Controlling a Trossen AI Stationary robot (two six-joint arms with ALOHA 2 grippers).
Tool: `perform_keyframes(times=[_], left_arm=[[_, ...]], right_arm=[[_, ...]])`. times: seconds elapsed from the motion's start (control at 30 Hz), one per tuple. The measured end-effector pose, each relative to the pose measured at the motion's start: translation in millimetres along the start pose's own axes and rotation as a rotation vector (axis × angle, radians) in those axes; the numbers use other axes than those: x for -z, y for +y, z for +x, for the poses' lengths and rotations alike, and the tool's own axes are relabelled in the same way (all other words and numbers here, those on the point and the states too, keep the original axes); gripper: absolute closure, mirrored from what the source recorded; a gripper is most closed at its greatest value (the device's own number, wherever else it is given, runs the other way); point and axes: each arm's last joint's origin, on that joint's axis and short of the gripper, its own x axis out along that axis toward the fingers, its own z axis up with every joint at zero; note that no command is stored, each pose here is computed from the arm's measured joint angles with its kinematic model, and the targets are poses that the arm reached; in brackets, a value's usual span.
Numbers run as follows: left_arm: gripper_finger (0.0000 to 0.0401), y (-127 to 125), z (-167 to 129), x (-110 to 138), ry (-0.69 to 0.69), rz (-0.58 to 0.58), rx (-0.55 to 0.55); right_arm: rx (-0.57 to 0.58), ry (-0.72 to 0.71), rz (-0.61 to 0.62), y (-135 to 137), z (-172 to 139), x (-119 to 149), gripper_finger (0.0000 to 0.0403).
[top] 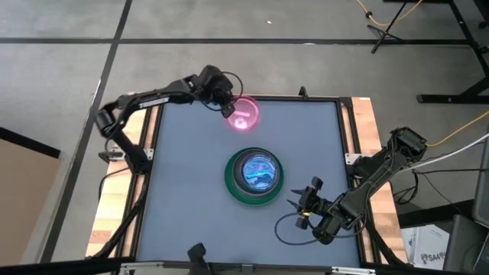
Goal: Stack plastic plates
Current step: Stack the pink plate on top of the blue plate, then return to Home Position
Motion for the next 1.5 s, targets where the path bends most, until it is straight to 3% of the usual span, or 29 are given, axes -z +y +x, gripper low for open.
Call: perform_keyframes(times=[0.1, 0.27, 0.53, 0.8, 1.07, 1.33, 1.5], left_arm=[[0.0401, -20, -17, -5, -0.031, 0.007, 0.041], [0.0401, -67, -21, 1, 0.021, 0.033, 0.173], [0.0401, -142, 4, 26, 0.140, 0.107, 0.280], [0.0401, -179, 29, 51, 0.230, 0.130, 0.331], [0.0390, -189, 39, 54, 0.178, 0.147, 0.295], [0.0327, -182, 43, 51, 0.169, 0.137, 0.267], [0.0302, -180, 23, 42, 0.131, 0.145, 0.288]], right_arm=[[-0.001, 0.000, 0.001, 0, 0, 0, 0.0238], [-0.004, -0.002, 0.005, 0, 0, 0, 0.0238], [-0.009, -0.062, 0.048, 4, 0, -5, 0.0238], [-0.064, -0.028, 0.058, 8, 1, -6, 0.0238], [-0.072, -0.025, 0.061, 8, 1, -7, 0.0238], [-0.073, -0.026, 0.063, 9, 1, -7, 0.0238], [-0.073, -0.033, 0.070, 9, 2, -7, 0.0238]])
